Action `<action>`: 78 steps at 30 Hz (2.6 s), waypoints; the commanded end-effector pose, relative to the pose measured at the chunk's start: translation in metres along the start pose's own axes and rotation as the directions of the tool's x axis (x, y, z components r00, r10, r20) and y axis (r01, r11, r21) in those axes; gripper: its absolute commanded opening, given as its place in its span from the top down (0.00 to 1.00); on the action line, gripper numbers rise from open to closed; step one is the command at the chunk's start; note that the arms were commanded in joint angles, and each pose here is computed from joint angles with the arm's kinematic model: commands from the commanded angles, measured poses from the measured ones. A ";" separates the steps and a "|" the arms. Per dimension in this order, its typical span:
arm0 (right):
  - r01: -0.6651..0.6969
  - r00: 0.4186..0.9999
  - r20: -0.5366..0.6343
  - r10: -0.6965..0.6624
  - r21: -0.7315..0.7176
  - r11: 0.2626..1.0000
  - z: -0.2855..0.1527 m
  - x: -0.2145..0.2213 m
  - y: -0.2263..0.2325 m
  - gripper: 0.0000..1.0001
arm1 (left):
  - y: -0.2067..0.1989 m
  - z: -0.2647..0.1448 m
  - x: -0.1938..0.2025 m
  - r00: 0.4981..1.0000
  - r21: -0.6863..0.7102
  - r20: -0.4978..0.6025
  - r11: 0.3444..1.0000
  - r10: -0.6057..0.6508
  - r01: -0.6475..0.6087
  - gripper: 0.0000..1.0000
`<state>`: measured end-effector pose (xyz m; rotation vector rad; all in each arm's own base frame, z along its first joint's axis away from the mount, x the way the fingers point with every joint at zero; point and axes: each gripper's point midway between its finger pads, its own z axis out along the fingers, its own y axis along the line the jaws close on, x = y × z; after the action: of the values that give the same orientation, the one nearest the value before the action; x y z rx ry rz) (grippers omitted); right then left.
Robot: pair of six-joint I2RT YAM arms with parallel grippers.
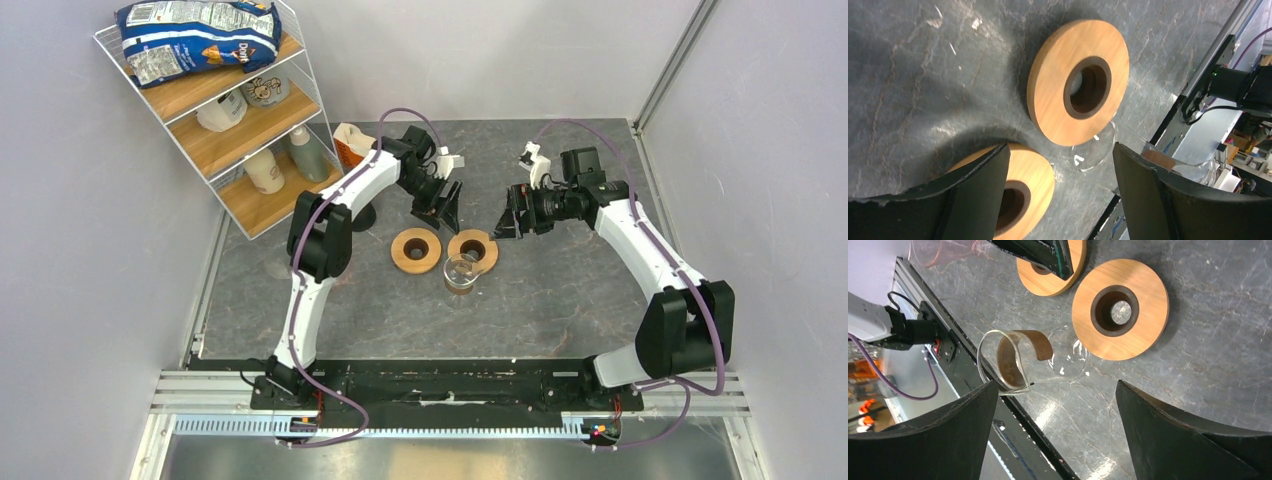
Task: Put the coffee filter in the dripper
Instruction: Move the coffee server to the center of the board, then pick up the dripper holder from the center of the board, then place the dripper holder onto the coffee server.
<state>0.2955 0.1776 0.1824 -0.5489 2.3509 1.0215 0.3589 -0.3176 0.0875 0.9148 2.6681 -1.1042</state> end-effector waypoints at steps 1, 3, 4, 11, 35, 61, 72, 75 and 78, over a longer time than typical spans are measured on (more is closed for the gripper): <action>-0.099 0.995 0.001 0.099 0.004 0.995 -0.003 0.001 -0.001 0.04 | -0.003 0.007 -0.020 0.999 0.059 0.036 0.997 0.041 -0.043 0.18; -0.100 0.995 0.011 0.100 0.007 0.995 -0.007 -0.001 -0.001 0.04 | 0.000 0.013 -0.025 0.999 0.071 0.045 0.997 0.029 -0.032 0.19; -0.099 0.995 0.014 0.099 0.011 0.995 -0.008 -0.002 -0.002 0.04 | 0.002 0.016 -0.026 0.999 0.072 0.047 0.997 0.024 -0.027 0.19; -0.123 0.991 0.050 0.123 -0.002 0.992 -0.026 -0.010 -0.006 0.03 | 0.007 0.032 -0.025 0.999 0.118 0.038 0.993 -0.019 0.015 0.21; -0.139 0.986 0.096 0.136 0.022 0.990 -0.056 -0.009 -0.006 0.03 | 0.009 0.063 -0.014 0.981 0.206 0.023 0.961 -0.194 0.185 0.40; -0.117 0.987 0.109 0.115 0.015 0.993 -0.061 -0.012 0.000 0.03 | -0.047 -0.005 -0.079 0.958 0.367 0.208 0.924 -0.198 0.111 0.98; 0.048 0.966 0.251 -0.056 0.036 0.998 -0.094 -0.067 0.027 0.03 | -0.107 -0.152 -0.119 0.883 0.386 0.436 0.923 -0.177 -0.006 0.98; 0.095 0.936 0.335 -0.110 0.061 0.994 -0.109 -0.086 0.041 0.03 | -0.129 -0.177 -0.090 0.891 0.360 0.437 0.932 -0.121 -0.049 0.98; 0.105 0.910 0.395 -0.125 0.072 0.992 -0.121 -0.098 0.052 0.03 | -0.146 -0.190 -0.057 0.903 0.388 0.408 0.921 -0.132 -0.040 0.98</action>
<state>0.3065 0.1325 0.2858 -0.3963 2.1304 0.9508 0.4156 -0.3112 0.2806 0.4135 2.2253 -1.5670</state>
